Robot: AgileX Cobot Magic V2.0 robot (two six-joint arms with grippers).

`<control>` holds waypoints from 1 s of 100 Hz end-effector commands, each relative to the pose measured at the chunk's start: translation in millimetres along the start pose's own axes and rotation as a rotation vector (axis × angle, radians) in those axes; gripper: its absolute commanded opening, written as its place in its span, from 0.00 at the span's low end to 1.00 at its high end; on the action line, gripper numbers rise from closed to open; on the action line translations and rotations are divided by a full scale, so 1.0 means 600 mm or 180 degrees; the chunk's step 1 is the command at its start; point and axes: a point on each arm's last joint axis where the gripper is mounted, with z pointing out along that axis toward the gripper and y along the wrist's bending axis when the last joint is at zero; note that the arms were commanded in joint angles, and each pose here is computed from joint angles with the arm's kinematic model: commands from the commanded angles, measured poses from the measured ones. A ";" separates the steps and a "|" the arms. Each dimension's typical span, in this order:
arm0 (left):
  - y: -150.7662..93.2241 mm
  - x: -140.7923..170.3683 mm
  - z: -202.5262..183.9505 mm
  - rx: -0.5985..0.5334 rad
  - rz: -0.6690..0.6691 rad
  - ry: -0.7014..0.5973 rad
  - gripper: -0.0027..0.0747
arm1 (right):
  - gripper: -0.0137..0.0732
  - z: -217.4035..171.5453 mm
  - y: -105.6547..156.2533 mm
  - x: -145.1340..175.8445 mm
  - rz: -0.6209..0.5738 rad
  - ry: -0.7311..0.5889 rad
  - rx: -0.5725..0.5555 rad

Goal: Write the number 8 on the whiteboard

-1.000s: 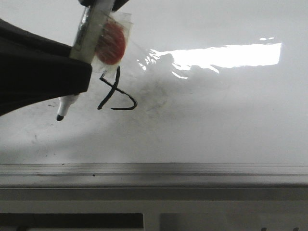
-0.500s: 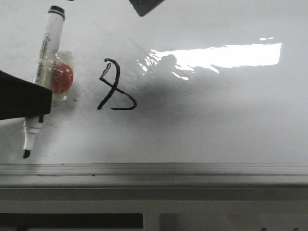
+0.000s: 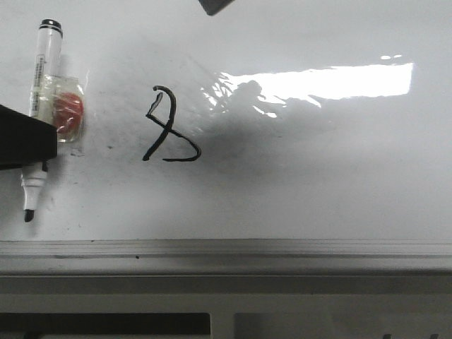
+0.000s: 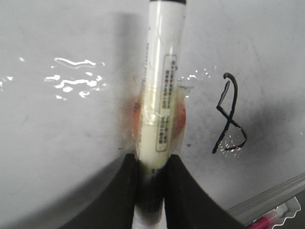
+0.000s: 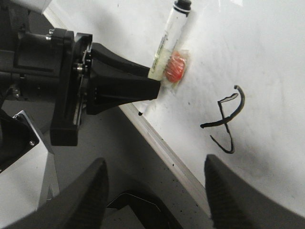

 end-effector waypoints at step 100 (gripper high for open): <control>-0.007 -0.028 -0.149 0.0719 0.0462 -0.1406 0.01 | 0.09 -0.160 -0.046 0.176 -0.0796 -0.1887 0.0027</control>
